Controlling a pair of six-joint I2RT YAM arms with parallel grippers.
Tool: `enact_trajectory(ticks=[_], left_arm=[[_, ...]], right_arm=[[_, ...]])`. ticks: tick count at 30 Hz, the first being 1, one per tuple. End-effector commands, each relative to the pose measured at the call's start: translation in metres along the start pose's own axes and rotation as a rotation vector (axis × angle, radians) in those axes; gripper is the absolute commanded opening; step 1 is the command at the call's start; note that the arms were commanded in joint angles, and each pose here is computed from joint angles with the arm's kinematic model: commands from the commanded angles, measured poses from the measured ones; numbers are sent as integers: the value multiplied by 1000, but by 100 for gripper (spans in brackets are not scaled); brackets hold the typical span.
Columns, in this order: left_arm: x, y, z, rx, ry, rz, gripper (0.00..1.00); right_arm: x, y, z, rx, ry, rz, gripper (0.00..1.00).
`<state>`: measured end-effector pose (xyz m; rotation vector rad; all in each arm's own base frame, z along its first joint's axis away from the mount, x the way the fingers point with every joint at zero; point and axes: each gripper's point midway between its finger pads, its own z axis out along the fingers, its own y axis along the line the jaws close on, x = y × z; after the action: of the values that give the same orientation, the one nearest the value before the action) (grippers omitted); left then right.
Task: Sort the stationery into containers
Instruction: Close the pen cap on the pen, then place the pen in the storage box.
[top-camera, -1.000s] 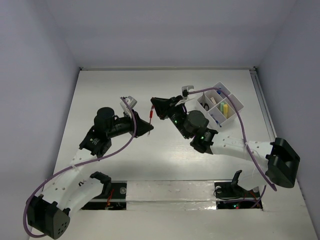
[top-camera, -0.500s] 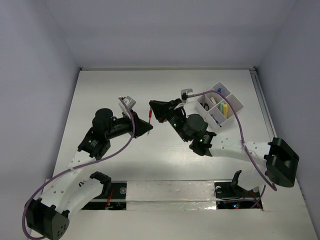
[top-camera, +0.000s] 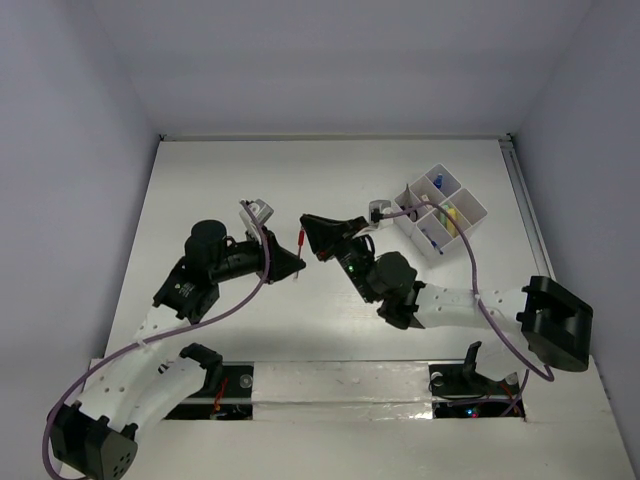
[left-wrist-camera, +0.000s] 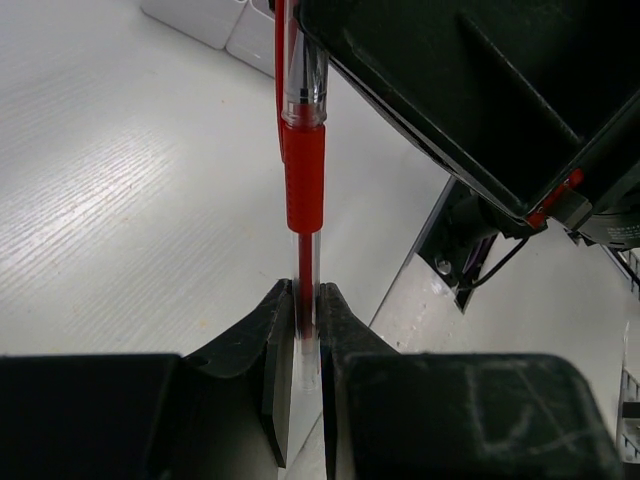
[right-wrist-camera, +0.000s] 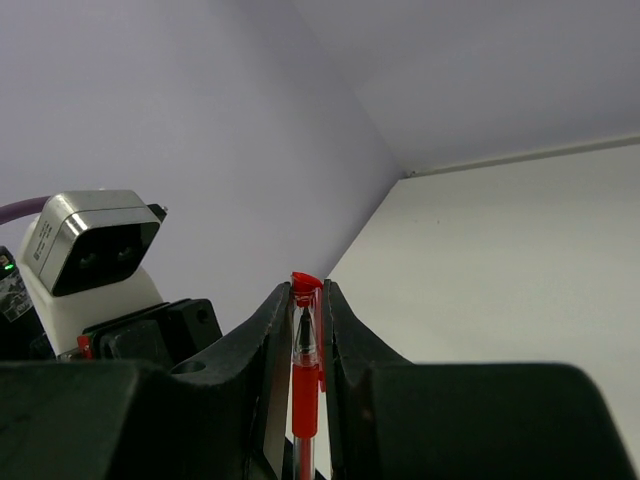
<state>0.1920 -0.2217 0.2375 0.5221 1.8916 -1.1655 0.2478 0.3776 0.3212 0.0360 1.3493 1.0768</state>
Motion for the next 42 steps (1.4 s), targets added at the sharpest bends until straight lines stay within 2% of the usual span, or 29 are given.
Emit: enact_trajectory(ticks=[1, 7, 12, 19, 23, 27, 29, 30, 33, 34, 42], left_arm=[[-50, -14, -7, 20, -183, 108, 0], [-56, -16, -10, 20, -202, 118, 0], [-64, -23, -13, 33, -232, 128, 0], [-75, -28, -14, 40, -248, 132, 0], [-69, -24, -10, 43, -230, 125, 0], [-58, -19, -7, 43, -195, 114, 0], [-56, -17, -7, 34, -190, 113, 0], [-54, -15, -7, 31, -187, 115, 0], [-53, -15, -8, 26, -185, 113, 0], [-52, -15, -8, 28, -186, 114, 0], [-51, -21, -4, 75, -173, 103, 0]], right_arm=[[45, 10, -24, -40, 117, 13, 0], [73, 6, -44, -35, 237, 54, 0], [117, -4, -81, -23, 385, 90, 0], [156, 6, -120, -43, 512, 128, 0], [158, 3, -121, -24, 498, 130, 0], [122, 4, -112, 8, 428, 76, 0], [85, 14, -105, 7, 362, 68, 17], [55, 24, -103, -21, 307, 74, 37], [19, 28, -107, -39, 259, 53, 60], [-4, 33, -110, -52, 226, 72, 64], [-39, 37, -123, -83, 275, -79, 92]])
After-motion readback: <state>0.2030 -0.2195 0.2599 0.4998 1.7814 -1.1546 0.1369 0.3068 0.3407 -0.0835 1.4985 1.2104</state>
